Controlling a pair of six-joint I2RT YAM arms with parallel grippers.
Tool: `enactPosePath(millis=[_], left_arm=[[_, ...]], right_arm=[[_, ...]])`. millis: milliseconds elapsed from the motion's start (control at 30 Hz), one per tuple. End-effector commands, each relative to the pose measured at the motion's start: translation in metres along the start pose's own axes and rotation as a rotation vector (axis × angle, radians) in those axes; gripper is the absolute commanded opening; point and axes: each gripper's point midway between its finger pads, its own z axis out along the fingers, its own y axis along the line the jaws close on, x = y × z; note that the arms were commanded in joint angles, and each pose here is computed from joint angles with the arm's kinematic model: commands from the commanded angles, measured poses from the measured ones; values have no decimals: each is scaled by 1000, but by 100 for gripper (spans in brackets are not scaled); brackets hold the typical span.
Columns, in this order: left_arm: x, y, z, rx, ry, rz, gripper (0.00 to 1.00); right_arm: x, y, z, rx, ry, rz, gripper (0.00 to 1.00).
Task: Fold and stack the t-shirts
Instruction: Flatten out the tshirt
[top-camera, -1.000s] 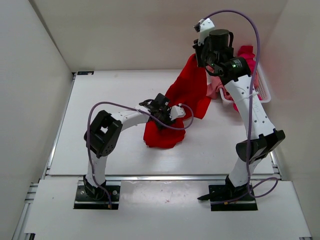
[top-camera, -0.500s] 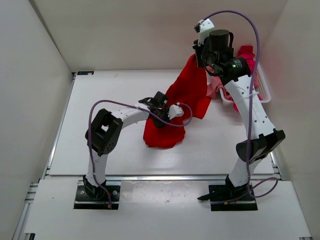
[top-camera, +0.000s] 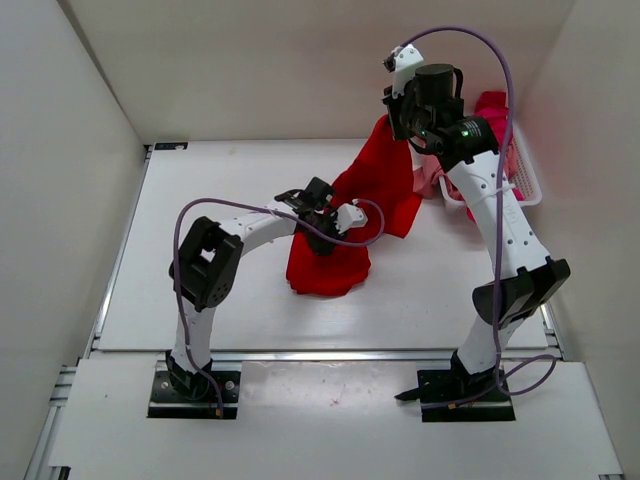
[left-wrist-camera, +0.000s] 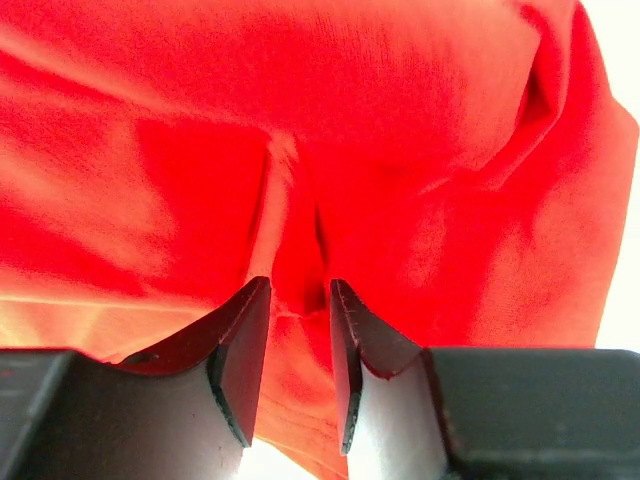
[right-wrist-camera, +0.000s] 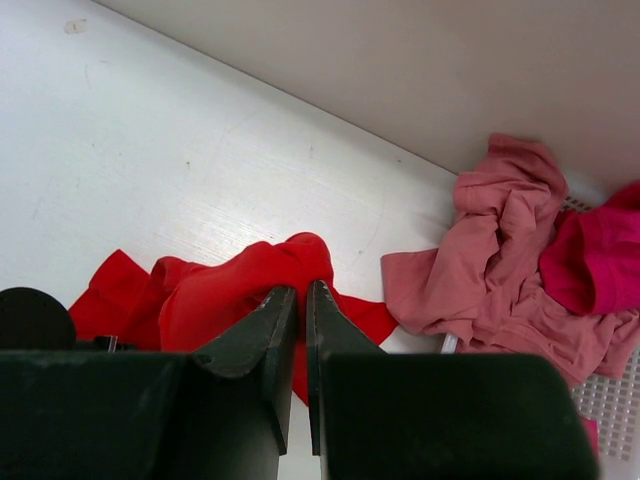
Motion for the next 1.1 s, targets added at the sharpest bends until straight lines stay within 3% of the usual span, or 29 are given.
enactPosePath(millis=[0, 200, 333, 467, 700, 767, 933, 1033, 1067], left_arm=[[-31, -3, -20, 18, -92, 18, 42], [-12, -17, -7, 47, -9, 28, 39], [-12, -5, -1, 23, -2, -14, 35], [-22, 3, -4, 21, -30, -28, 21], [-8, 1, 3, -4, 24, -34, 0], [-9, 8, 1, -18, 15, -64, 0], [-44, 71, -64, -108, -124, -227, 0], [-58, 148, -144, -271, -244, -325, 0], [-68, 182, -190, -380, -315, -342, 0]], right_arm=[[-31, 3, -26, -3, -112, -17, 0], [-40, 0, -28, 0, -136, -20, 0], [-39, -4, -29, 5, -134, -19, 0], [-35, 0, -31, 1, -122, -31, 0], [-37, -3, -30, 11, -128, -27, 0], [-33, -5, -29, 12, -119, -27, 0], [3, -31, -24, 80, -44, 35, 0], [34, -71, -16, 148, 14, 180, 0], [24, -92, -15, 198, -13, 227, 0]])
